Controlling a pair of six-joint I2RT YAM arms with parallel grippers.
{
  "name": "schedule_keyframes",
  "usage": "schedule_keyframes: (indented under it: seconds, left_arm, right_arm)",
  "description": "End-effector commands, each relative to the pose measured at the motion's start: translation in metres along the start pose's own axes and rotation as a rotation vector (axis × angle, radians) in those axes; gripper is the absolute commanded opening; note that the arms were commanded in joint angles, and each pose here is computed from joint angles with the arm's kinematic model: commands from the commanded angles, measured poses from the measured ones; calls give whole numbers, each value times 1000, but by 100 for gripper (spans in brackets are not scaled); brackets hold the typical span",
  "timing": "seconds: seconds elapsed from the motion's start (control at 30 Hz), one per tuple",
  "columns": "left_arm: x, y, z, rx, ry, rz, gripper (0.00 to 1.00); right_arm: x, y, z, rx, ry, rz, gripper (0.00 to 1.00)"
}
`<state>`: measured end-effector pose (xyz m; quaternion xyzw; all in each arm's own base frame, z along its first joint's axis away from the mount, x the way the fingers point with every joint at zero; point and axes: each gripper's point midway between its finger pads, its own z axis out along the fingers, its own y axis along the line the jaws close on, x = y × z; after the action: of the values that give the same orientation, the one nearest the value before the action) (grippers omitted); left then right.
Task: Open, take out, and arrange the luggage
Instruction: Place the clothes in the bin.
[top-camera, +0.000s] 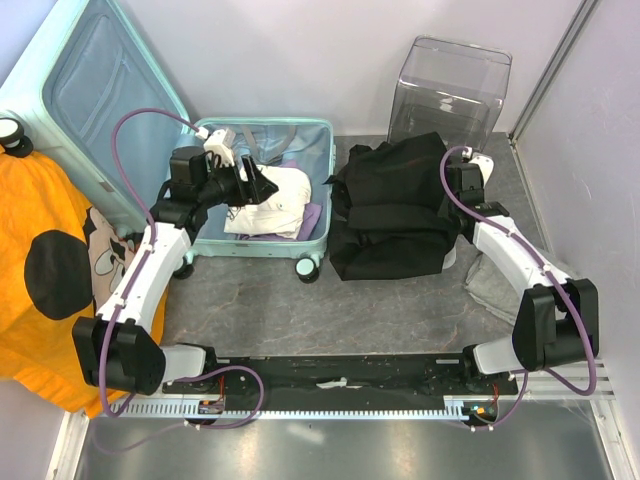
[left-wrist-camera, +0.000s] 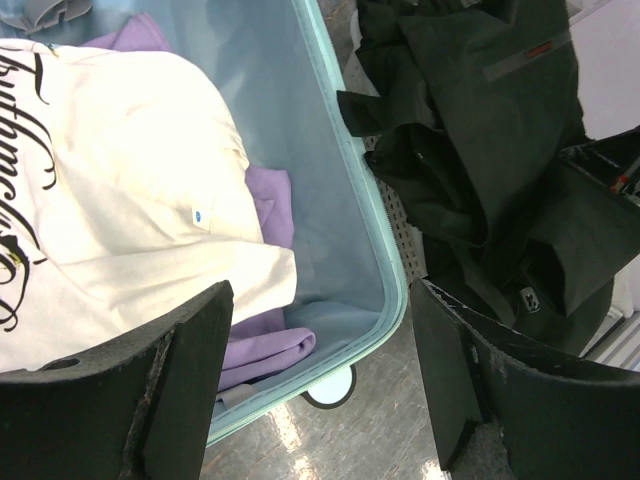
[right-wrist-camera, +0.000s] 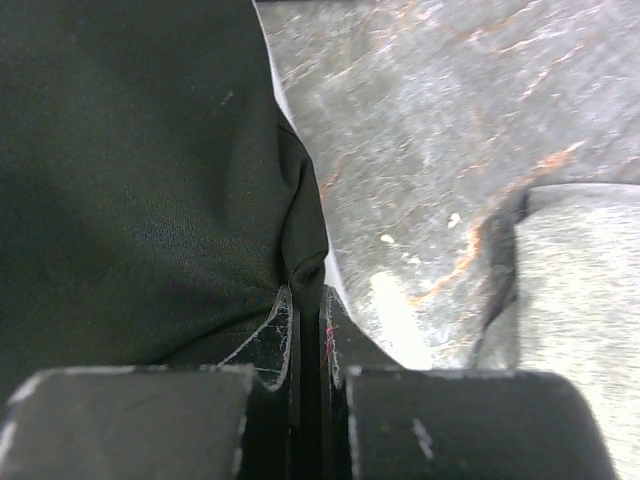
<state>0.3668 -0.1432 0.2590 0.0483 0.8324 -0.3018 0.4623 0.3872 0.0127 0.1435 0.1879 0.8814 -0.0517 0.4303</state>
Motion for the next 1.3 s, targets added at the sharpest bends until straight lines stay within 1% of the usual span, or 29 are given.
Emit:
schedule_keyframes:
  seconds: [0.0,0.17,0.27,0.3,0.4,0.43,0.47,0.53,0.6,0.67,0.73,0.8,0.87,0.9,0.97,1.0,1.07,1.1,1.13,1.17,1.2,1.27]
  left_arm:
    - [1,5,-3,-22,-6,51,79]
    - [1,5,-4,-24,-10,55,79]
    - [3,6,-5,-26,-7,54,79]
    - [3,6,-5,-26,-7,54,79]
    - [3,6,-5,-27,-9,58,79]
    - [4,5,-6,-26,-8,61,80]
    - [3,5,-6,-26,-10,63,80]
    - [3,5,-7,-28,-12,69,80]
    - [2,6,-8,-33,-18,73,81]
    - [2,6,-9,-37,-19,76,81]
    - [2,7,-10,-40,-21,78,81]
    - [2,7,-10,-43,-21,79,81]
    - [4,9,-9,-50,-14,78,81]
    - [4,10,-9,-53,-13,78,81]
    - [3,10,-10,-59,-15,82,81]
    - [3,11,-10,-60,-17,83,81]
    - [2,11,-12,-69,-20,87,81]
    - [1,11,-13,-68,-24,92,81]
    - [1,11,-13,-71,-25,93,81]
    - [1,12,-13,-74,-26,95,81]
    - [1,12,-13,-75,-25,96,81]
    - [1,12,-13,-74,-24,96,81]
  right_arm:
    - [-28,-20,-3,109,-86,-19,0]
    - [-14,-24,9,142,-45,-43,0]
    - [-12,-22,13,131,-35,-44,0]
    - [-12,-18,12,114,-31,-42,1]
    - [-22,-12,6,82,-48,-40,38]
    - [-29,-13,1,80,-65,-40,59]
    - [-32,-15,-3,92,-68,-54,66]
    - [-55,-24,-17,142,-126,-44,76]
    - [-75,-31,-31,172,-173,-36,78]
    - [-94,-29,-50,155,-238,-11,79]
    - [-106,-6,-69,65,-294,-12,79]
    - [-104,43,-84,-114,-304,-60,79]
    - [-88,80,-83,-217,-261,-102,79]
    - [-75,110,-88,-323,-216,-129,80]
    - [-42,134,-64,-372,-101,-139,81]
    - [-17,142,-45,-370,-23,-155,82]
    - [5,136,-23,-308,38,-172,83]
    - [28,128,-4,-253,91,-201,85]
    - [37,118,7,-195,108,-214,88]
    - [51,112,15,-169,148,-218,88]
    - [74,101,31,-136,212,-227,88]
    - [100,101,45,-172,286,-190,89]
